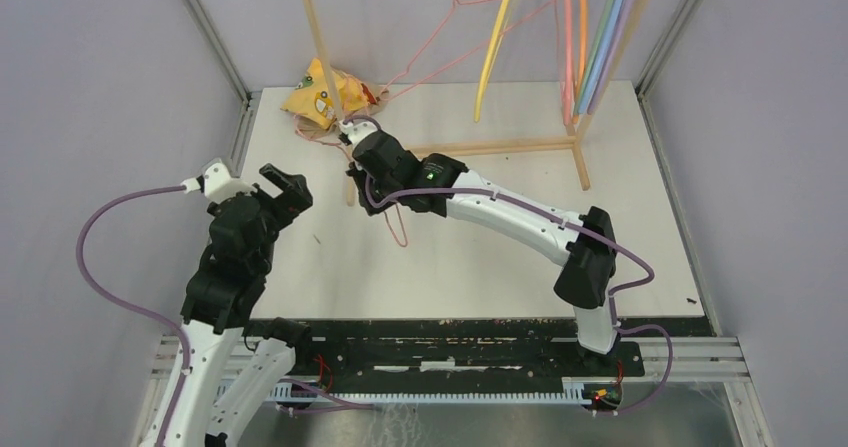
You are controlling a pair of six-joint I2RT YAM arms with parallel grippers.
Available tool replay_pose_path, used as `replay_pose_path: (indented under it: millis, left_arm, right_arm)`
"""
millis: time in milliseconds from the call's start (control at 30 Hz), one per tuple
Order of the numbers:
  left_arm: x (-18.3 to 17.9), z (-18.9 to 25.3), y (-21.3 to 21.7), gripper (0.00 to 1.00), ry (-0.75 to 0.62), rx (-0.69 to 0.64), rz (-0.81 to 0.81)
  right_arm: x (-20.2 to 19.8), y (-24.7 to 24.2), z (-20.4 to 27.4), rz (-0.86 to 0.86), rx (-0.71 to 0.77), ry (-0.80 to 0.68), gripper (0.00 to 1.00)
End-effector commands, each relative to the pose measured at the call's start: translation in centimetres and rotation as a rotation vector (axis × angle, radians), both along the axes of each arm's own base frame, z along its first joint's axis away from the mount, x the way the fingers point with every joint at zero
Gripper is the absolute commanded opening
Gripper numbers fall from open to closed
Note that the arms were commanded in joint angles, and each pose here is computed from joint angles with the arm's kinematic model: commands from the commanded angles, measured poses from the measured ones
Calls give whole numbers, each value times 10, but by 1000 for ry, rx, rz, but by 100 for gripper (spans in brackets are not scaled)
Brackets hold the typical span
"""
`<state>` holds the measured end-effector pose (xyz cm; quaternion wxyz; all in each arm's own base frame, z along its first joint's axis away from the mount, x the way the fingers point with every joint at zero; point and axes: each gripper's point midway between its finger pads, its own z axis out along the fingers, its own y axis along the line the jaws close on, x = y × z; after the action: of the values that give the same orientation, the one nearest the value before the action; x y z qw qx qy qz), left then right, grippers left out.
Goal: Organize the hangers
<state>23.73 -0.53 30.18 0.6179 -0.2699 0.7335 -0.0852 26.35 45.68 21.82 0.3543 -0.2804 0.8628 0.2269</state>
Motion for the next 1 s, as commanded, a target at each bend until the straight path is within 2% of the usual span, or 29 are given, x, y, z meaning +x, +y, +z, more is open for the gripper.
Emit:
replay_pose_path:
  millis: [0, 100, 167, 367, 667, 833, 967]
  left_arm:
    - [9, 20, -21, 99, -23, 5, -116]
    - [17, 33, -35, 99, -20, -13, -169]
    - [20, 27, -42, 99, 6, -9, -196]
    - [20, -16, -47, 99, 104, 14, -219]
    - [19, -18, -51, 99, 105, 15, -245]
    - [18, -18, -53, 99, 104, 8, -255]
    - [18, -18, -53, 99, 106, 10, -256]
  right_arm:
    - [13, 10, 12, -29, 30, -37, 1]
    - [9, 13, 3, -38, 52, -2, 1]
    - [9, 18, 10, -55, 101, 2, 1]
    - [17, 45, 72, -79, 320, -14, 1]
    - [44, 56, 175, -189, 595, -111, 1]
    - [75, 53, 205, -256, 692, -139, 1]
    - [101, 47, 210, -296, 742, -133, 1]
